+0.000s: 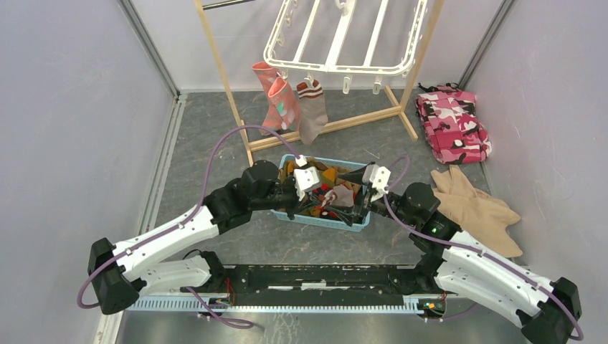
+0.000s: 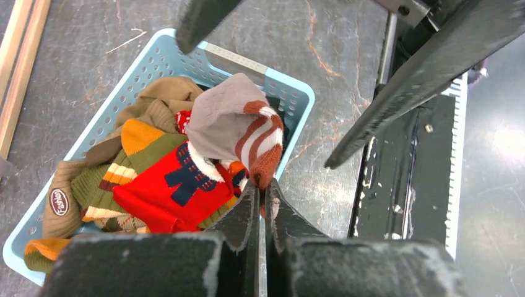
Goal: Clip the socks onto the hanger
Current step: Pick up the sock from the bin.
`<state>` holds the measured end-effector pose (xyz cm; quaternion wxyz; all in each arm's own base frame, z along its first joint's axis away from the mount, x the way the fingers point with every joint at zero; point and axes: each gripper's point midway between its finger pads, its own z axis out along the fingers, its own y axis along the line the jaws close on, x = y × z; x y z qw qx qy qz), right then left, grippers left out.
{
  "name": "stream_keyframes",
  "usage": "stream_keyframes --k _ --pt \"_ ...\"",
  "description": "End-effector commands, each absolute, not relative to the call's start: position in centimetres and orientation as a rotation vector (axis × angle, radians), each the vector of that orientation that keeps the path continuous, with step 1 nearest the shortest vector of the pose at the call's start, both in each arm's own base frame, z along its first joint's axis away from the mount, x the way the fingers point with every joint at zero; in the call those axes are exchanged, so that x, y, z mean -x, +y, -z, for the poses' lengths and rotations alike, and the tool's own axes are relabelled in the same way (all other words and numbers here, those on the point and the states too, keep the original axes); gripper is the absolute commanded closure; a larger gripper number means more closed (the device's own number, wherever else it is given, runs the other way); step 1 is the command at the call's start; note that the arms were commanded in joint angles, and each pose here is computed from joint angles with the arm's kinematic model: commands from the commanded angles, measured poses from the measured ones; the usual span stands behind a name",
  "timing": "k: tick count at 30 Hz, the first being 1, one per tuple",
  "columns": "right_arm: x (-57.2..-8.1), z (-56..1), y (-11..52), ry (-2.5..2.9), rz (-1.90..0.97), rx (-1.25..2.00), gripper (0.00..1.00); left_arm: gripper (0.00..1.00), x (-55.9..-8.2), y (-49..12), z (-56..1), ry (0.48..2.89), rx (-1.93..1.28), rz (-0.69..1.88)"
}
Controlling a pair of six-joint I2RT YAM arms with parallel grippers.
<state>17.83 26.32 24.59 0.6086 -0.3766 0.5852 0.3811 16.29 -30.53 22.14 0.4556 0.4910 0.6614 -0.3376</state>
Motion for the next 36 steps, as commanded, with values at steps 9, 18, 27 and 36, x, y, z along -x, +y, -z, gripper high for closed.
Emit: stream_keyframes --k 9,18,27,36 --pt "-15.8 -26.8 28.7 1.085 -0.763 1.294 0.26 0.98 -15.2 -30.7 -24.1 1.494 -1.387 0.885" --pt "-15.5 -25.7 29.6 1.119 -0.821 1.337 0.54 0.98 -14.9 -31.3 -24.1 1.483 -1.389 0.938" --pt "-14.8 -26.5 29.5 1.076 -0.842 1.338 0.99 0.98 -15.2 -31.2 -24.1 1.487 -1.334 0.944" --pt "-15.4 -29.3 27.5 1.038 -0.772 1.151 1.00 0.70 -15.3 -29.7 -25.7 1.371 -1.112 0.969"
